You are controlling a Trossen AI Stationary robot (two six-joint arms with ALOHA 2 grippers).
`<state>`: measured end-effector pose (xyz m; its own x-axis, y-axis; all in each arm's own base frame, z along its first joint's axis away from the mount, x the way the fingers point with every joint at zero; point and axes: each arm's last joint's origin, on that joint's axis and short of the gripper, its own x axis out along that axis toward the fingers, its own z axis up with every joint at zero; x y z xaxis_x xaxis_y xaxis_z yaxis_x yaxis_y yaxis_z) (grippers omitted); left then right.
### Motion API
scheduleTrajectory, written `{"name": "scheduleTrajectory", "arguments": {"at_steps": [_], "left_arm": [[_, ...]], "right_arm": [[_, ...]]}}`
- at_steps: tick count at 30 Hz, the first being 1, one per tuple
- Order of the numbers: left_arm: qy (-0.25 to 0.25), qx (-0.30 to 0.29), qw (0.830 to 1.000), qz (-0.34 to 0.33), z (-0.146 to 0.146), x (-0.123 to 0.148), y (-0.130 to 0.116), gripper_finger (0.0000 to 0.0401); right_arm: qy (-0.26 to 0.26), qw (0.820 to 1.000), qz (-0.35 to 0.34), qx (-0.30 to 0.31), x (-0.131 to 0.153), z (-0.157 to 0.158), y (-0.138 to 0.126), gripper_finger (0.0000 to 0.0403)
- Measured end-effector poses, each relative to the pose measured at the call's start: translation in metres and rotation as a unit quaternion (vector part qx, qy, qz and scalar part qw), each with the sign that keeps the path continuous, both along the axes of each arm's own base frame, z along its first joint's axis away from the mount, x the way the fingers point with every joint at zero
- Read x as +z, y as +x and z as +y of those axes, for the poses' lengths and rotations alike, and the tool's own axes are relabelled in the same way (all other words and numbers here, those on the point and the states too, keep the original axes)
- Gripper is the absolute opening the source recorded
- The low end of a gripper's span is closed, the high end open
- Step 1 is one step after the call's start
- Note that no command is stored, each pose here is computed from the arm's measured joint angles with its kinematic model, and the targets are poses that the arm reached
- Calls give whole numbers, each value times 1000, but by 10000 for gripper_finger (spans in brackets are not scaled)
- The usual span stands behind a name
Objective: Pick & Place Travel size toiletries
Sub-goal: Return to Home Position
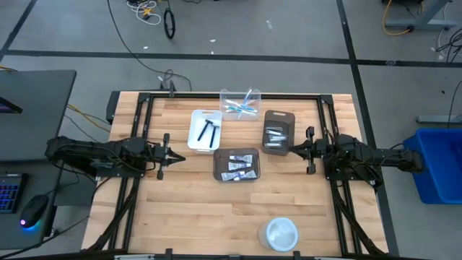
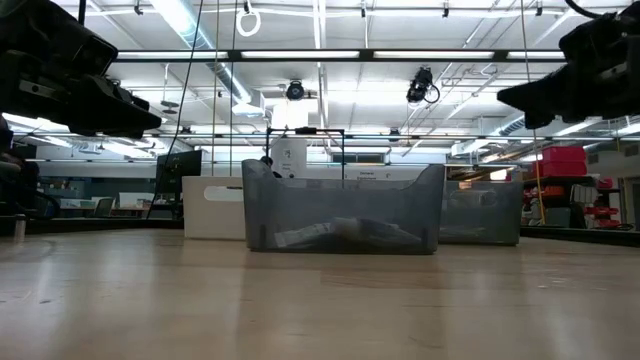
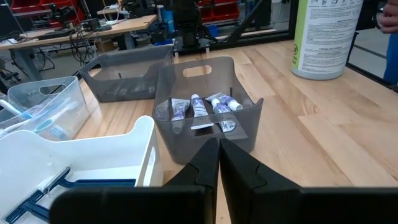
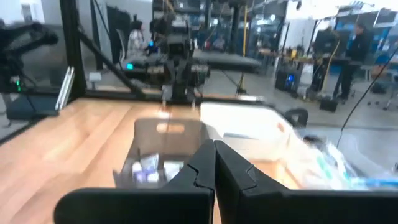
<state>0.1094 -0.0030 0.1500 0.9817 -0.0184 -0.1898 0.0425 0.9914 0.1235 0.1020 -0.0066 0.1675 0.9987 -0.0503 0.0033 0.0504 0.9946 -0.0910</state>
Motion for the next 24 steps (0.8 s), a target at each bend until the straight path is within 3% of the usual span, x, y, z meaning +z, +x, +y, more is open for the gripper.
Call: {"name": "scheduleTrajectory", "arguments": {"at_steps": [3,24], "left_arm": [[0,0,1000,0,0,0,0,22],[0,0,1000,0,0,0,0,22]], "right_arm": [[4,1000,25,0,-5,0,-1,3],[-1,1000,16,-10,-4,0,-2,3]]}}
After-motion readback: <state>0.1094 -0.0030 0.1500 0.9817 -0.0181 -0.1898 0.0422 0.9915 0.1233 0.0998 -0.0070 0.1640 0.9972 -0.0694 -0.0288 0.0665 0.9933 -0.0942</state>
